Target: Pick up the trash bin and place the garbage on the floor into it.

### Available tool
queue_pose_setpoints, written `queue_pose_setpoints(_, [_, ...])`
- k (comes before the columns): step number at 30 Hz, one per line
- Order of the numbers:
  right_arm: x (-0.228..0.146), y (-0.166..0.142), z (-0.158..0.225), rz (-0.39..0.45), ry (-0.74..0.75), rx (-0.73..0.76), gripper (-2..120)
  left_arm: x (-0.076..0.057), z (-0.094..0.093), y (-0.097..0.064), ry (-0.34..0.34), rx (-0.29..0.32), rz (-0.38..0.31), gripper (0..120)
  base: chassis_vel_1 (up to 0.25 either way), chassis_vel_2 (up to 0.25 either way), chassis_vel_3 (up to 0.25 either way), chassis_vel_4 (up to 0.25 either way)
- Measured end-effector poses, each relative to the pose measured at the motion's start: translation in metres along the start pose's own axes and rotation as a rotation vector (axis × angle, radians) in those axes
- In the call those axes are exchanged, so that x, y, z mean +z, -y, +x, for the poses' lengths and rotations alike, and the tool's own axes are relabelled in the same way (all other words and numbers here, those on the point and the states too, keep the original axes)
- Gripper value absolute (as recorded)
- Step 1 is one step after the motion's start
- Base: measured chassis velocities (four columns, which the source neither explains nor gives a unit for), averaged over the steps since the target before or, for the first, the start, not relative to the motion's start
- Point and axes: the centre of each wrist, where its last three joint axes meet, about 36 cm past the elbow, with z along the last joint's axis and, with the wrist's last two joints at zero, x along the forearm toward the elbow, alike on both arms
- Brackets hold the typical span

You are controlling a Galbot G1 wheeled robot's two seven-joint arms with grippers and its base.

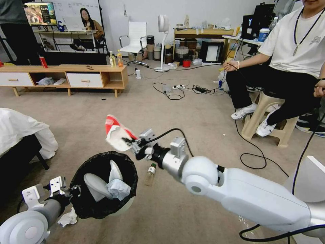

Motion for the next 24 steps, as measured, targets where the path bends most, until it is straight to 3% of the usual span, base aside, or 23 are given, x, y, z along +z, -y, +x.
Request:
queue_pose_setpoints(13, [0.027, -0.033, -0.018, -0.091, -0.136, -0.077, 0, -0.002, -0.001, 0.000, 0.004, -0.001, 0.003, 2, 0.000, 0.000, 0.000, 0.000])
queue_pose_setpoints(24, [0.074, -0.047, -0.030, -0.082, -0.273, -0.059, 0, -0.005, 0.005, 0.002, 0.018, 0.005, 0.010, 2, 0.000, 0.000, 0.000, 0.000])
